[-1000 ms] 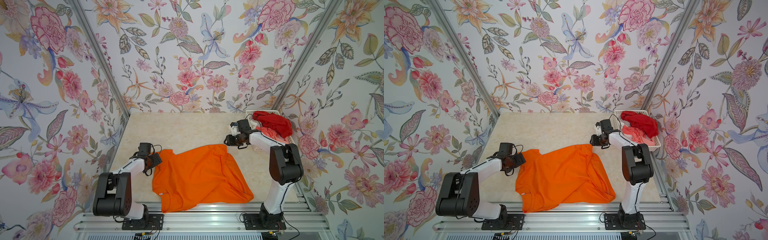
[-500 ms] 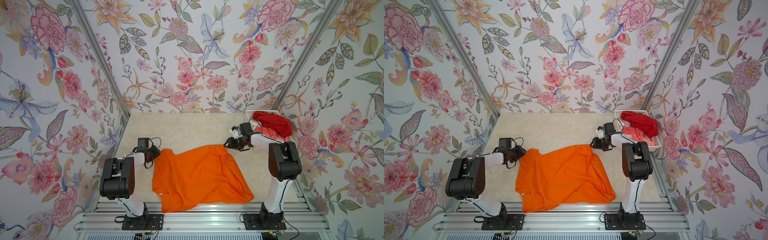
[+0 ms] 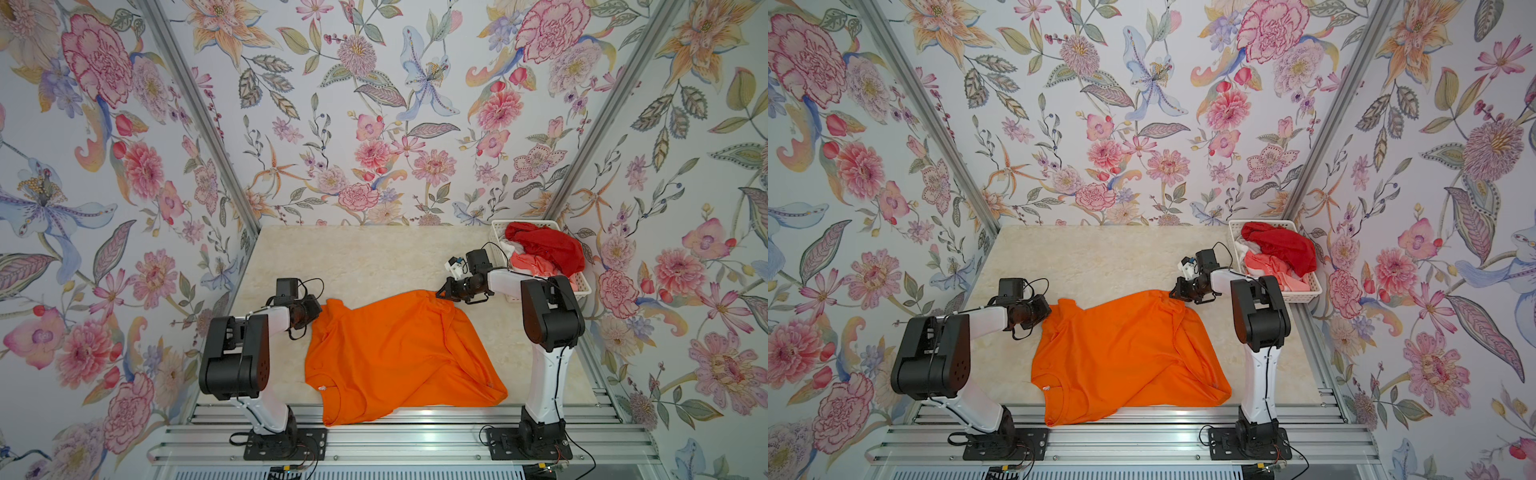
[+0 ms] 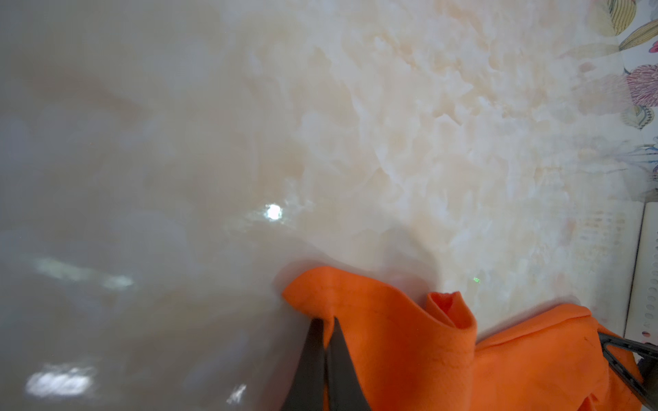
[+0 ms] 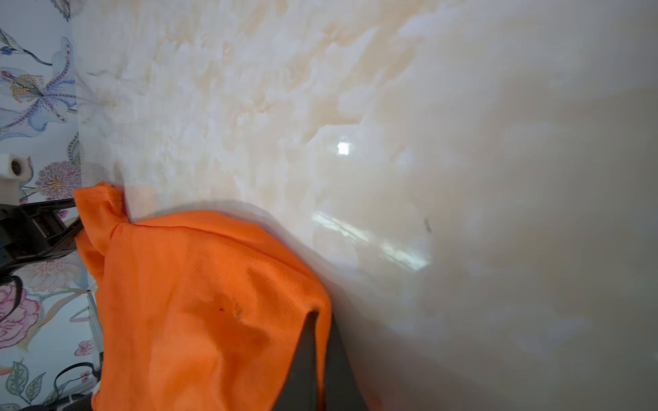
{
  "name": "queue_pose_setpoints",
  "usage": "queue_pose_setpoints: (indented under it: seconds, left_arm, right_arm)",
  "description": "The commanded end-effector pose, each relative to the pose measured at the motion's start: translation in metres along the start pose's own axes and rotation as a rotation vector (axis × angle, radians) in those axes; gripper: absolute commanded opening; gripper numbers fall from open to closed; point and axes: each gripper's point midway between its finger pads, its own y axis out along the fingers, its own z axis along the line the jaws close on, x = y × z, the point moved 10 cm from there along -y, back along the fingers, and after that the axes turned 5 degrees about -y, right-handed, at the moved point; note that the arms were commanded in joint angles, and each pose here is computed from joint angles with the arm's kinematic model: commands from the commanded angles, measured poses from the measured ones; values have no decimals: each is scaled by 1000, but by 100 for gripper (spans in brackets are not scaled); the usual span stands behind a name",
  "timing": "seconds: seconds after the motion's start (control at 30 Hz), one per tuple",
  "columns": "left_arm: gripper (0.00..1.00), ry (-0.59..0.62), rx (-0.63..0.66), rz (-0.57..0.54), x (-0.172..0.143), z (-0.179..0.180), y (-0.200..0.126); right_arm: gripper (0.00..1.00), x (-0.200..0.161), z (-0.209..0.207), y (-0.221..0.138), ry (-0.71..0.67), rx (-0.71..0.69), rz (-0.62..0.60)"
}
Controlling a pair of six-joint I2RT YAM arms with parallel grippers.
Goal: Fold and stack t-shirts
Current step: Flatten out the T-shirt at the center of the board.
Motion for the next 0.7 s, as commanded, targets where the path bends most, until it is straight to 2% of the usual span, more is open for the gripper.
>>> queue_pose_setpoints:
  seconds: [0.0, 0.17, 0.3, 0.53, 0.67]
  left_arm:
    - [0, 126, 10, -127, 14, -20, -40]
    - [0, 295, -52, -435, 53, -74, -128]
    - [0, 362, -126, -638, 62, -109, -204]
    - [0, 518, -256, -858, 29, -146, -320]
    - [0, 554, -369, -989, 8, -150, -383]
  right_arm:
    - [0, 23, 24, -37, -172, -210, -111]
    - [0, 44, 76, -103, -383, -377, -296]
    - [0, 34, 138, -167, -559, -396, -473]
    - [0, -43, 227, -286, -742, -315, -777]
    - [0, -92, 263, -354, -828, -169, -1000]
